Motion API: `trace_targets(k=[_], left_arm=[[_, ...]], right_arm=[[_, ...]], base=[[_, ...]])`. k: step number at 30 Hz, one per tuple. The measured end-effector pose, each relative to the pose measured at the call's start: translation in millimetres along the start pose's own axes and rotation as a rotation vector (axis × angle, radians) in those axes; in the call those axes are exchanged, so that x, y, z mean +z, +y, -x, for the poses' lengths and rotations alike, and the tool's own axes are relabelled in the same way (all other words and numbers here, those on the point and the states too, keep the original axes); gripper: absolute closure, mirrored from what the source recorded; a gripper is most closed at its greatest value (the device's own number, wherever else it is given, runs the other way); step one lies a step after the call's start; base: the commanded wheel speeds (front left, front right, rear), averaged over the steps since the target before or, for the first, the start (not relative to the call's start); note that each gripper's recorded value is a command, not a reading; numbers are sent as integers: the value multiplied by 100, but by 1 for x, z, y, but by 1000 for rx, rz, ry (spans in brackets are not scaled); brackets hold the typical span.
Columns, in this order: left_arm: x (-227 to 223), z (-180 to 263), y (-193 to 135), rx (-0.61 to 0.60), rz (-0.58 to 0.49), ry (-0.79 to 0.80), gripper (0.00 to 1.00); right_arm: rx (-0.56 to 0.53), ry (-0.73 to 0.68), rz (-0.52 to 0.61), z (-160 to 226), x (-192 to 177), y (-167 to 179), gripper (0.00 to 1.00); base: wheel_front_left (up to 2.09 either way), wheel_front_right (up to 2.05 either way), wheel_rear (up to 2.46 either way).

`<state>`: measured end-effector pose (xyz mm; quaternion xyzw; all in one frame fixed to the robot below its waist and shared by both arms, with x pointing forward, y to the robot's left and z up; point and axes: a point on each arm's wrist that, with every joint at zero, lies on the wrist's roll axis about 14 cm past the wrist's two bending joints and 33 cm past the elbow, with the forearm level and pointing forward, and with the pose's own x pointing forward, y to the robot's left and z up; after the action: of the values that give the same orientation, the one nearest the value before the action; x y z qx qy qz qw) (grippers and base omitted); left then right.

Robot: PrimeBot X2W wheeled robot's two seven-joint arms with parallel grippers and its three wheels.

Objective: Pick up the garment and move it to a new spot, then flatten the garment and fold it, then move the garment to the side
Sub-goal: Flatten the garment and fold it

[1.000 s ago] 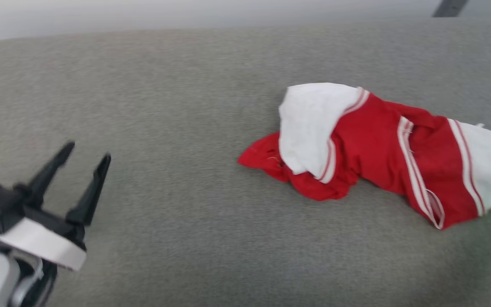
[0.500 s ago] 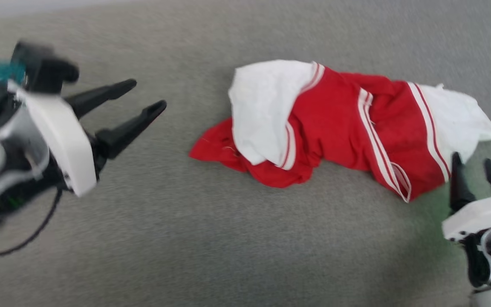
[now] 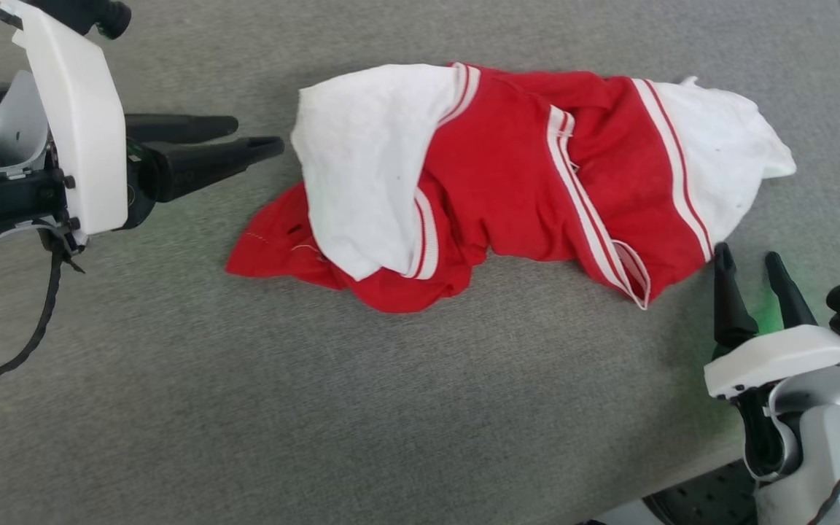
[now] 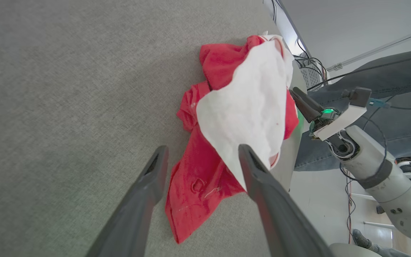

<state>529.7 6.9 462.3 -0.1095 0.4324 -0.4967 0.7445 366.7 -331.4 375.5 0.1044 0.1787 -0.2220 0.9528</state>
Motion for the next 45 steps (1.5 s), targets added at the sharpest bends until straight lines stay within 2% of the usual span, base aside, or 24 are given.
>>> trace_targets(k=[4,11,16,21,22,23,24,32,37,45], left_arm=[[-3,-14,-3,-45,27,29,0],[-2,-30,-28,-167,54,44,0],[-3,-43,-32,-198,42,47,0],[-8,-57,-22,-181,21,50,0],[-9,-58,-21,-175,15,51,23],[-8,-59,-22,-179,19,44,75],[-7,-59,-24,-187,22,40,100],[1,-48,-30,-197,27,-2,100],[13,-25,-30,-163,26,-65,100],[18,48,-3,18,76,-196,100]], right_arm=[[-9,-3,-1,-1,-2,-3,0],[-14,-5,-1,-3,-3,-4,0],[-8,-6,6,-7,-4,-2,0],[-4,-6,12,-12,-5,0,0],[-3,-6,13,-12,-5,1,0],[-2,-6,12,-12,-6,1,0],[-2,-5,11,-12,-6,1,0],[10,-16,12,-15,-3,6,0],[31,-30,30,-18,4,14,0],[99,-62,62,-23,29,40,0]], base=[[0,0,0],[0,0,0],[0,0,0],[0,0,0],[0,0,0],[0,0,0],[0,0,0],[0,0,0],[0,0,0],[0,0,0]])
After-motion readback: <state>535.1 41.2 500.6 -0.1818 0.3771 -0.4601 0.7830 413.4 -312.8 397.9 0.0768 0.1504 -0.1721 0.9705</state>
